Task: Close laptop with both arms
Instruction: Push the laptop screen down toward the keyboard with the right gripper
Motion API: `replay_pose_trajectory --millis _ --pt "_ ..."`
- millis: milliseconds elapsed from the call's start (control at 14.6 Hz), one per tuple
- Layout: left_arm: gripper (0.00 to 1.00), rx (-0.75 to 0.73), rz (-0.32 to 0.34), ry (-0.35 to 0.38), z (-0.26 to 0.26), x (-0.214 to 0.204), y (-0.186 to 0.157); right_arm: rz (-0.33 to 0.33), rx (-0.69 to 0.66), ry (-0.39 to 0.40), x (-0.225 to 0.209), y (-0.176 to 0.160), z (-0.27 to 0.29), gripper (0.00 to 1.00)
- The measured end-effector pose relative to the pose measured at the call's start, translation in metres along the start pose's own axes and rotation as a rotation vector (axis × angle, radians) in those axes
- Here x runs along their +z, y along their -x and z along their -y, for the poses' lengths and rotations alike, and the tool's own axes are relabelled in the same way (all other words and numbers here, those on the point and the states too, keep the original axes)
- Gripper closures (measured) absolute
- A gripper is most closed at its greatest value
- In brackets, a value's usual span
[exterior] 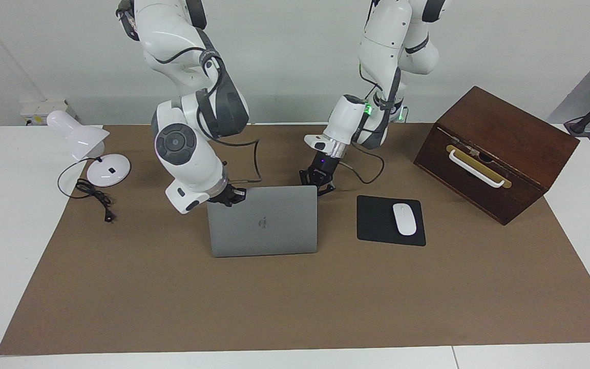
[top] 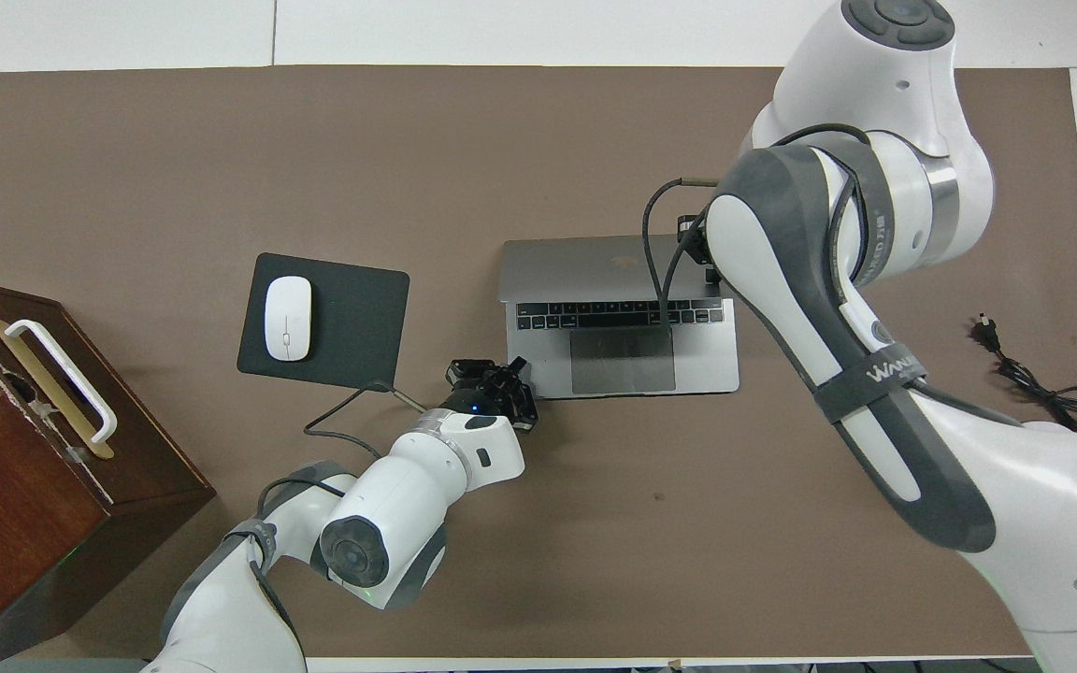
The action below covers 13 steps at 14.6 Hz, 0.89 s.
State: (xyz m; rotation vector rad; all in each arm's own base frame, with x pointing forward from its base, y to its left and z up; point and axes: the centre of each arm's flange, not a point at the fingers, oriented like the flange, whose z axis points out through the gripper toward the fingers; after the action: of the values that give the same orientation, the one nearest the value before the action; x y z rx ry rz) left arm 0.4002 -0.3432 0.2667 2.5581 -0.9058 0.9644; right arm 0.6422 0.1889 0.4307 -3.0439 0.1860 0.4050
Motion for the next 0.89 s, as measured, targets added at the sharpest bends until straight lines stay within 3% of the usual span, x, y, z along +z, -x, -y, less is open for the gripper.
replay_pose_trajectory --millis 891 --pt "0.99 0.000 -0.001 0.000 0.000 0.000 0.000 0.017 0.013 0.008 0.035 0.000 -0.006 0.99"
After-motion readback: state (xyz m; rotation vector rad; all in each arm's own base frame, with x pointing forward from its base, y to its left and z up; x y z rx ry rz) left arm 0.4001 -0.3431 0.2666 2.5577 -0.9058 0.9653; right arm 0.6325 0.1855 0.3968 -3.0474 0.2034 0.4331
